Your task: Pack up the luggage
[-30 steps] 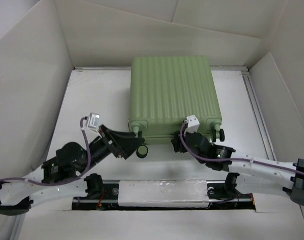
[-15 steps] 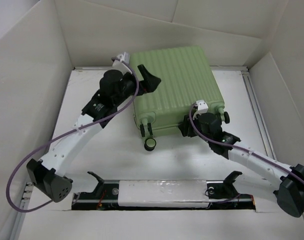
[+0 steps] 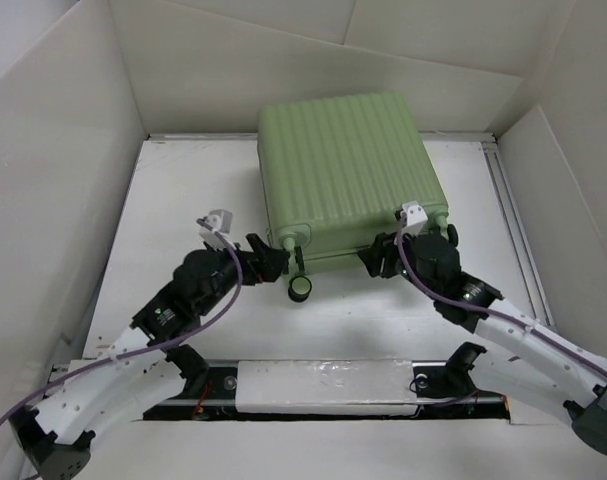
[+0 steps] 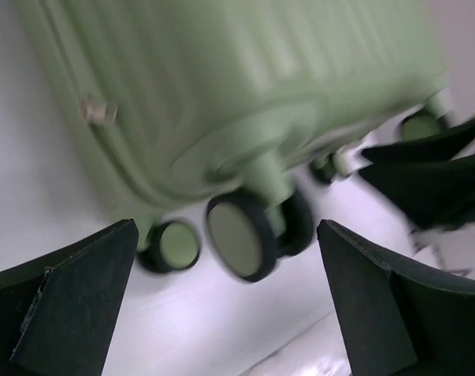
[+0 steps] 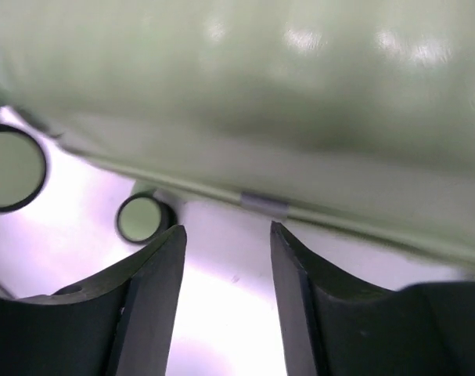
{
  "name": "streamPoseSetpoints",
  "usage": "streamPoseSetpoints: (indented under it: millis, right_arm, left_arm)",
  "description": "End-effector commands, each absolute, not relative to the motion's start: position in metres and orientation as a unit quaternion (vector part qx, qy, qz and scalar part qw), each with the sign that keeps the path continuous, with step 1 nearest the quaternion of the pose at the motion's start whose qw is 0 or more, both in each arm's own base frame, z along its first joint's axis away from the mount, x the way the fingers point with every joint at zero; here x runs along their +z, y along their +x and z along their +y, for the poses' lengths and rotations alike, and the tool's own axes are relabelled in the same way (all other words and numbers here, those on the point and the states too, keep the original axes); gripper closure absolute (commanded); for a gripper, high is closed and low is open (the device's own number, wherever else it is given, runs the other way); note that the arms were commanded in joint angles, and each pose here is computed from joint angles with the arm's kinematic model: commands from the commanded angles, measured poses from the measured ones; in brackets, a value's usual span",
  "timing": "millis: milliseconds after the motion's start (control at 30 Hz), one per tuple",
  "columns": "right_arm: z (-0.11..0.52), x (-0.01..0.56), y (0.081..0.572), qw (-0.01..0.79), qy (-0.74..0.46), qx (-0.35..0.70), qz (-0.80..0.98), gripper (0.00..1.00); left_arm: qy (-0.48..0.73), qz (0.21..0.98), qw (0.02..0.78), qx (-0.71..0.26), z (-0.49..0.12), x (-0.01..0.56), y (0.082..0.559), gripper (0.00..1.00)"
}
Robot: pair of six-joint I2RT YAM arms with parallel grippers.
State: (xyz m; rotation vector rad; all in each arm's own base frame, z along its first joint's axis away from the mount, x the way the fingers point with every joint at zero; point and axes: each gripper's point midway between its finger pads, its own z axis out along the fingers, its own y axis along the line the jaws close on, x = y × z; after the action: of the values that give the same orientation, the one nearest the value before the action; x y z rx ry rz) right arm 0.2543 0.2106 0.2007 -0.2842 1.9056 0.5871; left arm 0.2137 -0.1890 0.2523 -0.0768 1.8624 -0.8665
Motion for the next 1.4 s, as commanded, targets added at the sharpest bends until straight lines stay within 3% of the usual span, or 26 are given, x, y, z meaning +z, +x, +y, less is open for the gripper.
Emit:
streamPoseSetpoints:
  millis: [0,67,100,200,267,300,333,600,667,800,1000,1133,1367]
  right_arm:
    - [0.198,0.230,0.244,0.562,-0.083,0.246,0.785,0.48]
    - [0.180,0.208,0.241,0.566,-0.048,0.223,0.792,0.55]
    - [0.171,0.210,0.237,0.573,-0.016,0.235,0.785,0.67]
    - [0.142,0.185,0.234,0.589,0.051,0.214,0.778,0.84]
    - [0.129,0.176,0.234,0.595,0.094,0.207,0.771,0.85]
    - [0.115,0.163,0.235,0.600,0.121,0.184,0.769,0.82]
    - [0.108,0.166,0.234,0.609,0.142,0.189,0.758,0.73]
    - [0.071,0.171,0.247,0.662,0.249,0.183,0.683,0.52]
    - [0.070,0.167,0.252,0.665,0.250,0.181,0.680,0.42]
    - [0.066,0.160,0.266,0.666,0.236,0.164,0.689,0.33]
    - [0.068,0.172,0.290,0.684,0.163,0.172,0.690,0.32]
    - [0.076,0.176,0.302,0.689,0.099,0.190,0.693,0.42]
    - [0.078,0.163,0.307,0.676,0.087,0.198,0.704,0.46]
  left_arm:
    - [-0.034,0.796,0.497,-0.345,-0.193,0.218,0.213,0.03]
    - [-0.024,0.794,0.491,-0.357,-0.203,0.215,0.215,0.01]
    - [-0.019,0.793,0.488,-0.364,-0.207,0.213,0.215,0.01]
    - [0.000,0.785,0.480,-0.392,-0.221,0.217,0.213,0.01]
    - [0.000,0.784,0.481,-0.392,-0.222,0.217,0.214,0.01]
    - [0.000,0.784,0.481,-0.392,-0.222,0.217,0.215,0.01]
    - [0.002,0.781,0.481,-0.397,-0.225,0.219,0.215,0.01]
    - [0.028,0.776,0.482,-0.406,-0.251,0.221,0.198,0.01]
    - [0.033,0.772,0.484,-0.410,-0.256,0.225,0.192,0.01]
    - [0.019,0.769,0.498,-0.401,-0.250,0.229,0.197,0.01]
    - [0.018,0.774,0.506,-0.380,-0.246,0.221,0.202,0.01]
    - [0.022,0.778,0.501,-0.379,-0.248,0.214,0.201,0.01]
    - [0.017,0.771,0.508,-0.382,-0.246,0.214,0.202,0.01]
